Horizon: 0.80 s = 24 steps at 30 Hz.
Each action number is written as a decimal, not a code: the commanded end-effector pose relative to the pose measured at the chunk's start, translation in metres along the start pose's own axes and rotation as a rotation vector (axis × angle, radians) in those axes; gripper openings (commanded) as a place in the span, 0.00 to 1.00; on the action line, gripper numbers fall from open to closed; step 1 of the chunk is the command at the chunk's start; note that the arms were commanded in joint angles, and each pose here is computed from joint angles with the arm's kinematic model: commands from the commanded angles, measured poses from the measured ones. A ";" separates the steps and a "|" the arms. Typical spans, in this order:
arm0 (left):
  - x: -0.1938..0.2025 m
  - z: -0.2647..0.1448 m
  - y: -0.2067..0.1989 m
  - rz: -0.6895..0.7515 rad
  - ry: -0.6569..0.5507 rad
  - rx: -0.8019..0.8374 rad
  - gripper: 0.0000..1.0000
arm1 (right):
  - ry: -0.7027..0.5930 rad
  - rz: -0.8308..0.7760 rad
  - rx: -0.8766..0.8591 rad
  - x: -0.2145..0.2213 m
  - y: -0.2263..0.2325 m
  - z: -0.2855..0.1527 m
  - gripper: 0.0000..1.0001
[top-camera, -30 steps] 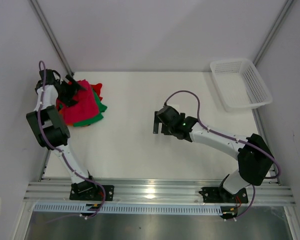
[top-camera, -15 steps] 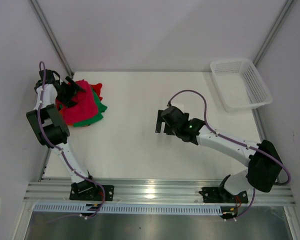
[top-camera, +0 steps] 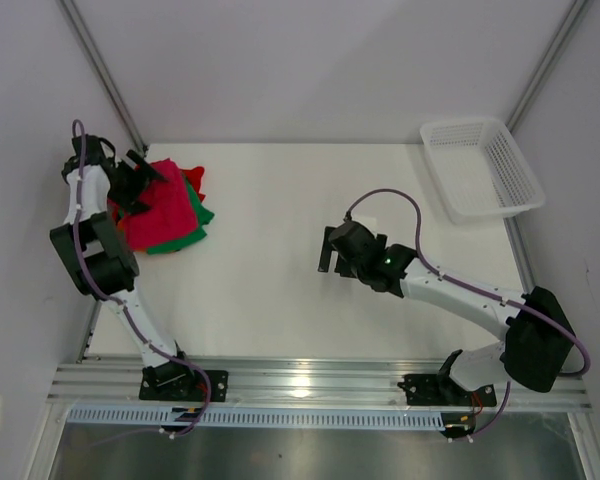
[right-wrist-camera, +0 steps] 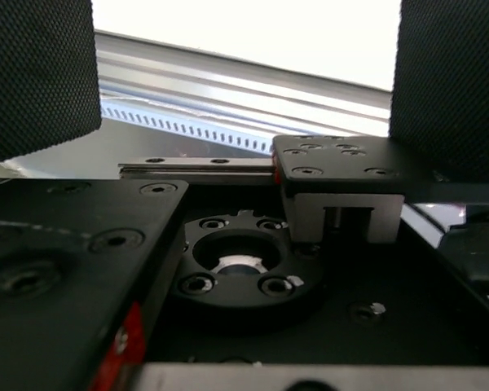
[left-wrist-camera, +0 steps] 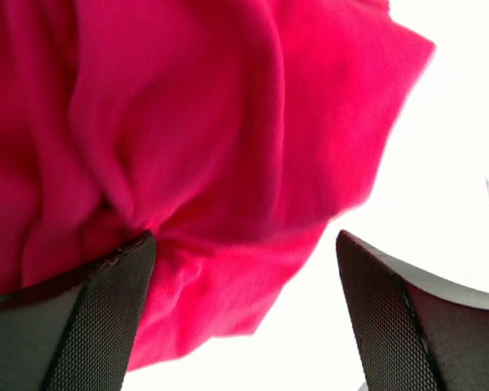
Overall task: Fold and stack the t-shirts
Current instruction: Put the neatly folded tshirt into the corner of the board with the left arm
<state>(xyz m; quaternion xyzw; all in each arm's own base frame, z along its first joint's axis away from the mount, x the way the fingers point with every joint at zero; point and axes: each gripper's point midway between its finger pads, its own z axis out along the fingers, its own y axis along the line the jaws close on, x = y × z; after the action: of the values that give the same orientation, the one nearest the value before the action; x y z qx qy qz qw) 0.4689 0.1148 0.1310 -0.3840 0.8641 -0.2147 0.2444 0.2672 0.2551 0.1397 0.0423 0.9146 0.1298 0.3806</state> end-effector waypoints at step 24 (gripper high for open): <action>-0.027 0.005 -0.055 0.074 -0.007 0.130 0.95 | -0.057 0.054 -0.028 -0.007 0.015 0.018 0.99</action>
<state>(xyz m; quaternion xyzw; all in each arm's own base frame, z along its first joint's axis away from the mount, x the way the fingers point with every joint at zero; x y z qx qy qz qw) 0.5126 0.1068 0.1645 -0.3443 0.8617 -0.2455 0.2805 0.2707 0.2615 0.1135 0.0576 0.9145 0.1350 0.3770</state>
